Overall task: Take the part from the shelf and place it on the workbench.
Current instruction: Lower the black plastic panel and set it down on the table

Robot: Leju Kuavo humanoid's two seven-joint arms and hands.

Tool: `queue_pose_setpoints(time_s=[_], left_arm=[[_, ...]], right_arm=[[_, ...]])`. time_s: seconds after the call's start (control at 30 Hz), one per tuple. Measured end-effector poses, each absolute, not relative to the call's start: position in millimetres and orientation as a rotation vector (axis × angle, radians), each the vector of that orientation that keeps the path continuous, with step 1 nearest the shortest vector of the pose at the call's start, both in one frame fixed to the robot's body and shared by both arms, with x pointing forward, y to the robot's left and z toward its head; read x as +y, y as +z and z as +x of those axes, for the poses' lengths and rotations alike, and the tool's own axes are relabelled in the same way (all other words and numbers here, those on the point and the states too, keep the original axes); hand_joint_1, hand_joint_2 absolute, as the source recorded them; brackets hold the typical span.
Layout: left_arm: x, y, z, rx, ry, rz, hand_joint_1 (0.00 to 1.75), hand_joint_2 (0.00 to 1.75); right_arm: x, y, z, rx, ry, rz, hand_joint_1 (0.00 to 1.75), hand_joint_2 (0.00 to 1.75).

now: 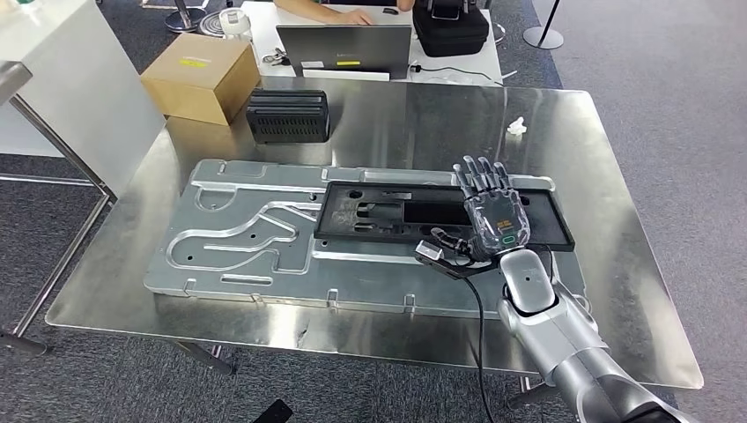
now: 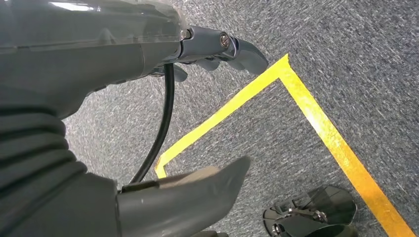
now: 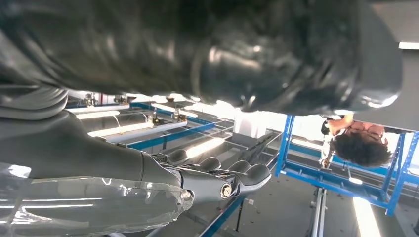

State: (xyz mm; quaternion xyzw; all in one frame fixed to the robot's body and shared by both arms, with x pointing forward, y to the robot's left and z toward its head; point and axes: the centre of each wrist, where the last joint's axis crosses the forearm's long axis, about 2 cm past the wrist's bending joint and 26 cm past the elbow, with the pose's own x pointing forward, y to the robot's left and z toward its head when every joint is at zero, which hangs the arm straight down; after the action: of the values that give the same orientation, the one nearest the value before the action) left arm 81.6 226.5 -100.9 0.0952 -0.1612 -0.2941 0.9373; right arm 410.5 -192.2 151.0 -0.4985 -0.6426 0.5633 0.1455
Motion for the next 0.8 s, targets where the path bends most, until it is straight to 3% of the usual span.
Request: queue_pose_setpoints(time_s=[0.8], left_arm=[[230.3,-101.5,81.3,-0.327,-0.598,0.191,0.0,0.0]], right_arm=[[-194.4,148.2,409.2,-1.845,1.625,-1.434,0.0,0.0]])
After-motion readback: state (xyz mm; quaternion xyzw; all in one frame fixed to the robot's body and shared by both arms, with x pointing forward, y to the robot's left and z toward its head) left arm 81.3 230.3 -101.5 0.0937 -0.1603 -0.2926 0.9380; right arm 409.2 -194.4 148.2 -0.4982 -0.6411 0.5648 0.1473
